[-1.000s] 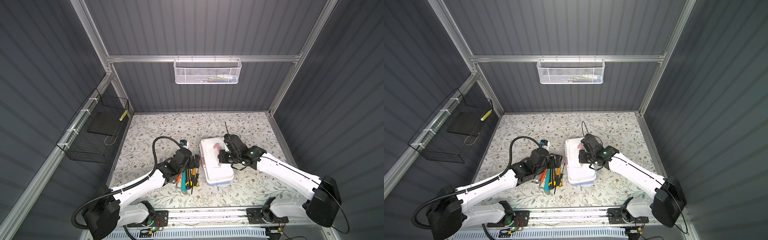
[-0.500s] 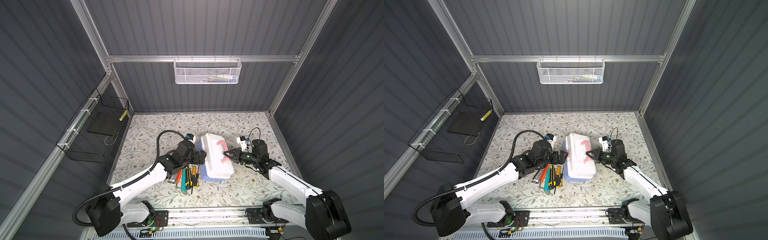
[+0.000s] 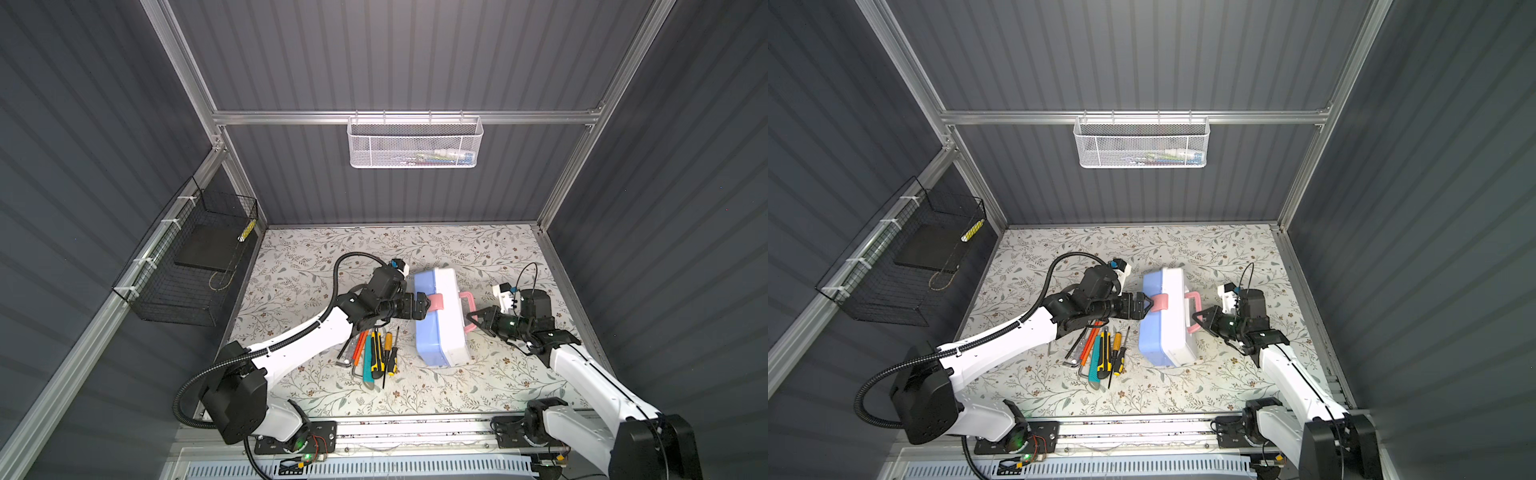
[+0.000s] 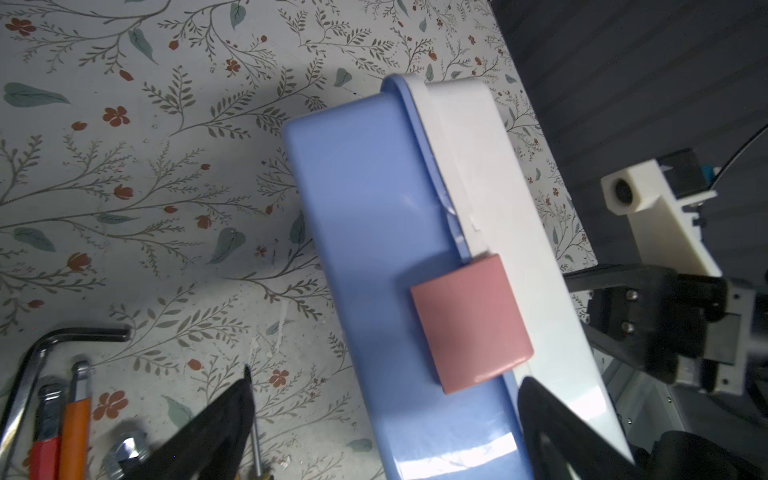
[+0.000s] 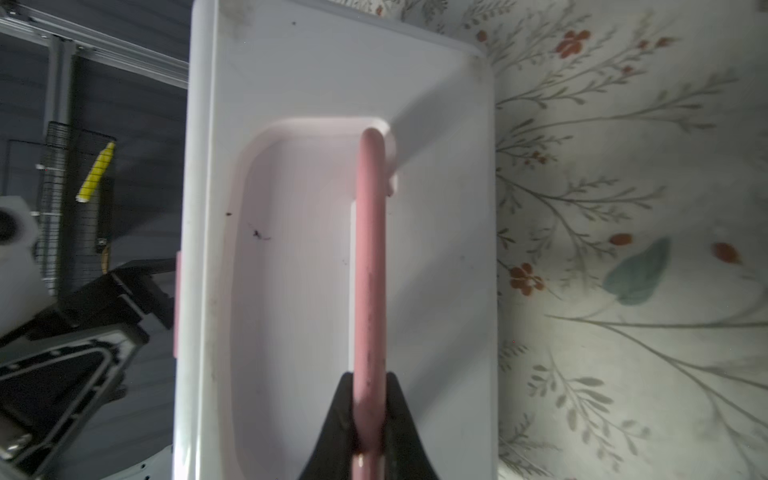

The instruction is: Pack the tool kit

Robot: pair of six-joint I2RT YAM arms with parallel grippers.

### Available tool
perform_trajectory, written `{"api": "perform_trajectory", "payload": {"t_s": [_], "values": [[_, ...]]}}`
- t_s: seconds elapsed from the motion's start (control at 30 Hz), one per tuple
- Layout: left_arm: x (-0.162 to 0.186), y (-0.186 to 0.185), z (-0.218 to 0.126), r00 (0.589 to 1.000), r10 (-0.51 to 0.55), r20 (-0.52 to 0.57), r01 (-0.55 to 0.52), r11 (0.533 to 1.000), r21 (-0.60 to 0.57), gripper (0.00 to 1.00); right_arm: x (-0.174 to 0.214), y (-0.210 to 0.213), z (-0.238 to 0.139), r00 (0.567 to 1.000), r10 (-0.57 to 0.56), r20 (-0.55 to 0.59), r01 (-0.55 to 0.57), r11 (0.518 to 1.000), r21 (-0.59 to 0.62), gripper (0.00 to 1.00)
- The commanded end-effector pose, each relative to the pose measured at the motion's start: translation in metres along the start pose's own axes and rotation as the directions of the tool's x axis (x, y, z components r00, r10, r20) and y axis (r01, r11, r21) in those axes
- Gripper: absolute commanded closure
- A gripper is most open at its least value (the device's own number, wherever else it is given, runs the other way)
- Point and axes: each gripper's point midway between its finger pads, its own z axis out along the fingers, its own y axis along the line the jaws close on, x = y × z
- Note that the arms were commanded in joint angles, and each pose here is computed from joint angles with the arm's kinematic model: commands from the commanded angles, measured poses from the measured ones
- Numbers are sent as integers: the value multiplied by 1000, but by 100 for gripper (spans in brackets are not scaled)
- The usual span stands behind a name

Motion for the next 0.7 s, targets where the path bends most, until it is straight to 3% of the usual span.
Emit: {"api": "perform_trajectory", "payload": {"t_s": [0.0,0.23,0.43,0.67], "values": [[-12,-23,-5,997,-75,-21,76,994,83,1,4,-16,-8,999,-42,-10,43,993,113,100],[-18,-45,-5,984,-164,-65,173,972,161,0,-2,-13,-6,996,-85,-27,87,989,116,100],[-13,-45,-1,982,-169,-84,177,979,104,1,-9,-11,-6,994,-111,-16,112,986,125,100],[-7,-61,18,978,-164,-129,184,969,166,1,-9,-9,-5,993,-116,-30,119,986,115,100]]}}
